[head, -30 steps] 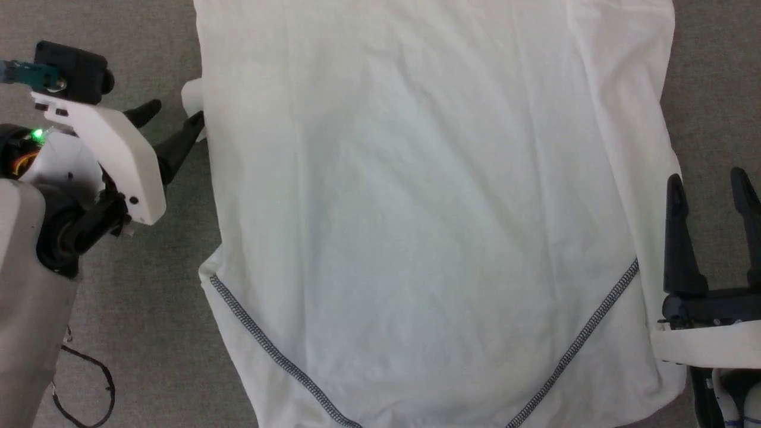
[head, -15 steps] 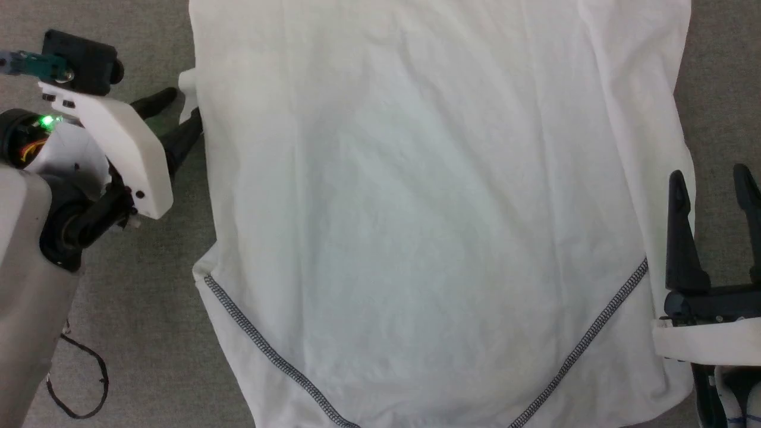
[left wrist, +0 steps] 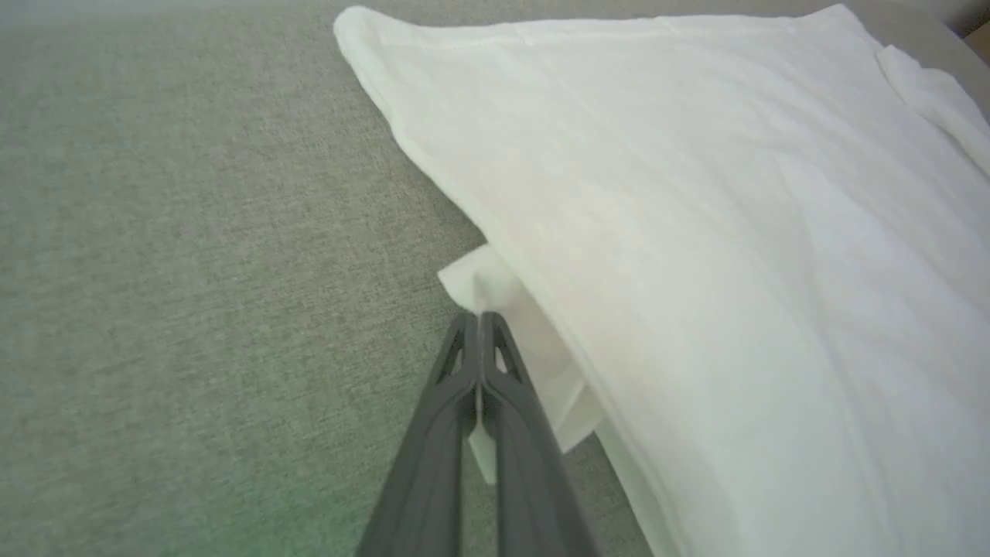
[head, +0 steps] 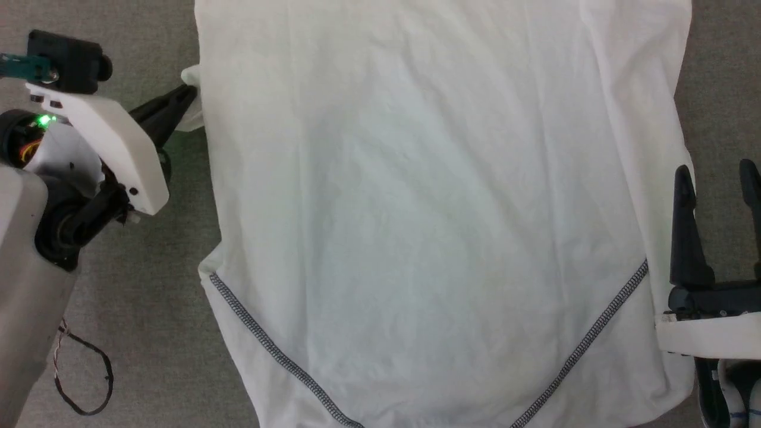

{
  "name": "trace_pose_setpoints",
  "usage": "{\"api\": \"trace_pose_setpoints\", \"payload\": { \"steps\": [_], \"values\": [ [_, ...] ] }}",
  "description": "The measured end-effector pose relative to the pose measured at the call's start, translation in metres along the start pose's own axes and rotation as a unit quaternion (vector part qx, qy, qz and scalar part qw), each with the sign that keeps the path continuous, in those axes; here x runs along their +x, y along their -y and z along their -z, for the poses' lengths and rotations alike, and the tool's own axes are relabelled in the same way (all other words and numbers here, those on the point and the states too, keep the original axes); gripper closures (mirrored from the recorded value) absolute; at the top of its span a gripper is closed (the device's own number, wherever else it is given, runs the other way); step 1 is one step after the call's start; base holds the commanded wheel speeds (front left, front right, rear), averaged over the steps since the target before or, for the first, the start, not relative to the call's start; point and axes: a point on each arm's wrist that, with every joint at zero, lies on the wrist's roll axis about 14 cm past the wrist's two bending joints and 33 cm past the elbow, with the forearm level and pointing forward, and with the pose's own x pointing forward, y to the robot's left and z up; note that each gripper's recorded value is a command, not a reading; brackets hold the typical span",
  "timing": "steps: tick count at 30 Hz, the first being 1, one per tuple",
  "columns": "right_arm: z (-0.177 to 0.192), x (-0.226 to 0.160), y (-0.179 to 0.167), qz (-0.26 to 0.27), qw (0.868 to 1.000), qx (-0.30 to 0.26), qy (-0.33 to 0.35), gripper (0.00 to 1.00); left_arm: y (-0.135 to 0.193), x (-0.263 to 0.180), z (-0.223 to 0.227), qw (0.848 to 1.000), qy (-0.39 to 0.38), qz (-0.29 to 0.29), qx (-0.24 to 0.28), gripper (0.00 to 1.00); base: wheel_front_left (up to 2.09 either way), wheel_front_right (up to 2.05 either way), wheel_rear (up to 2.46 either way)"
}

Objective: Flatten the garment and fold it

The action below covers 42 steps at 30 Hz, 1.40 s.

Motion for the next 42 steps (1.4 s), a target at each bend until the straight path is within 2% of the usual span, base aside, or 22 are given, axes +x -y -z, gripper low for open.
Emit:
{"api": "trace_pose_setpoints", "payload": {
  "steps": [7,11,15,16,17,22,28,34,42],
  "values": [
    [-0.012,-0.003,-0.001,-0.002,1.000,0.004,0.014,0.00,-0.031,-0.037,-0.006,0.998,0.023,-0.050,-0.013,1.00,0.00,0.00,0.00],
    [-0.019,-0.004,-0.004,-0.005,1.000,0.007,0.024,0.00,-0.061,-0.066,0.017,0.994,0.006,-0.108,-0.030,1.00,0.00,0.00,0.00],
    [-0.021,-0.002,-0.009,-0.013,1.000,0.010,0.025,0.00,-0.083,-0.089,0.047,0.986,-0.007,-0.148,-0.069,1.00,0.00,0.00,0.00],
    [-0.022,-0.002,-0.011,-0.015,1.000,0.010,0.025,0.00,-0.084,-0.092,0.050,0.985,-0.004,-0.154,-0.078,0.83,0.00,0.00,0.00],
    [-0.022,-0.001,-0.012,-0.017,1.000,0.010,0.024,0.00,-0.085,-0.093,0.051,0.984,0.002,-0.157,-0.089,0.00,0.00,0.00,0.00],
    [-0.024,0.004,-0.020,-0.029,0.999,0.007,0.024,0.00,-0.085,-0.096,0.039,0.980,0.038,-0.163,-0.109,0.00,0.00,0.00,0.00],
    [-0.028,0.005,-0.026,-0.037,0.999,0.009,0.028,0.00,-0.078,-0.096,-0.002,0.984,0.068,-0.145,-0.082,0.00,0.00,0.00,0.00],
    [-0.027,0.003,-0.023,-0.033,0.999,0.009,0.026,0.00,-0.045,-0.077,0.016,0.995,-0.019,-0.084,-0.049,0.00,0.00,0.00,0.00],
    [-0.020,-0.002,-0.012,-0.017,1.000,0.011,0.015,0.00,-0.033,-0.066,0.043,0.992,-0.112,-0.051,-0.009,0.00,0.00,0.00,0.00]
  ]
}}
